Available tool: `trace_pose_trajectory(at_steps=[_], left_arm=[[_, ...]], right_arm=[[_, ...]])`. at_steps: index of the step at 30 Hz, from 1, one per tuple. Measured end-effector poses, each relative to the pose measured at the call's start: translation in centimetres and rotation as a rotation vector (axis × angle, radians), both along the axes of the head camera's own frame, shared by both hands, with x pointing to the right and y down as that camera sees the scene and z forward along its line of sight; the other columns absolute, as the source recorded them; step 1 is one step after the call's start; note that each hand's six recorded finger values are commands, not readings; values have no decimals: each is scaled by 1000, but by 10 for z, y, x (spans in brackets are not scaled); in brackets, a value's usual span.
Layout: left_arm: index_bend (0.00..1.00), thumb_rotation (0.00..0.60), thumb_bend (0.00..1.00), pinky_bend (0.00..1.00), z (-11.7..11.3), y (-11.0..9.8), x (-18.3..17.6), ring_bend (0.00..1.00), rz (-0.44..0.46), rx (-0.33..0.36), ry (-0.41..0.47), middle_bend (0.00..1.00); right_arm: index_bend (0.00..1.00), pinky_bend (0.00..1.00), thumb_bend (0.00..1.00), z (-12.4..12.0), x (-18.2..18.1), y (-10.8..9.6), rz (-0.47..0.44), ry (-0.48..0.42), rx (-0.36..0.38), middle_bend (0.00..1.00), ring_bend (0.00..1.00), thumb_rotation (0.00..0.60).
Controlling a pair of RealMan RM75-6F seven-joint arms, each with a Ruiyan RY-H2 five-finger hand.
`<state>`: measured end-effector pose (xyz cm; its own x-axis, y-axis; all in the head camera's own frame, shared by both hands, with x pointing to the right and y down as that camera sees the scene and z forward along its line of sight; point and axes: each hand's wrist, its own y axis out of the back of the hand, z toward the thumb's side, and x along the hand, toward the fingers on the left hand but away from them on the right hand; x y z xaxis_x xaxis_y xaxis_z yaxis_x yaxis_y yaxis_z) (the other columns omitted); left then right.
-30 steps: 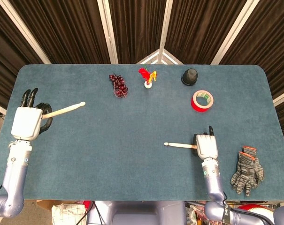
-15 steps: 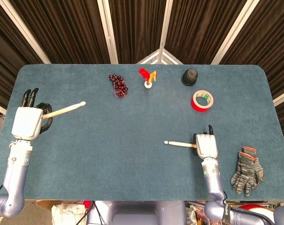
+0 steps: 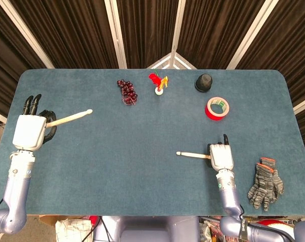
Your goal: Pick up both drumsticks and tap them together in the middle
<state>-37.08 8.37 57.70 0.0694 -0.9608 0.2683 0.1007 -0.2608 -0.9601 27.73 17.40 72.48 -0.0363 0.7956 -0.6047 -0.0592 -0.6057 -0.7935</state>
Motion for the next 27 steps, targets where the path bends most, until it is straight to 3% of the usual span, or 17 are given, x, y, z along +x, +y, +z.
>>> trace_pose_trajectory(at_steps=[16, 27], left_arm=[[570, 600, 524, 0, 1, 0, 1, 42, 4, 0, -4, 547], [573, 600, 524, 0, 2, 1, 2, 42, 10, 0, -7, 550]], right_arm=[[572, 0, 329, 2, -3, 1, -24, 13, -12, 559, 390, 600], [642, 0, 367, 2, -2, 0, -22, 15, -13, 577, 404, 600]])
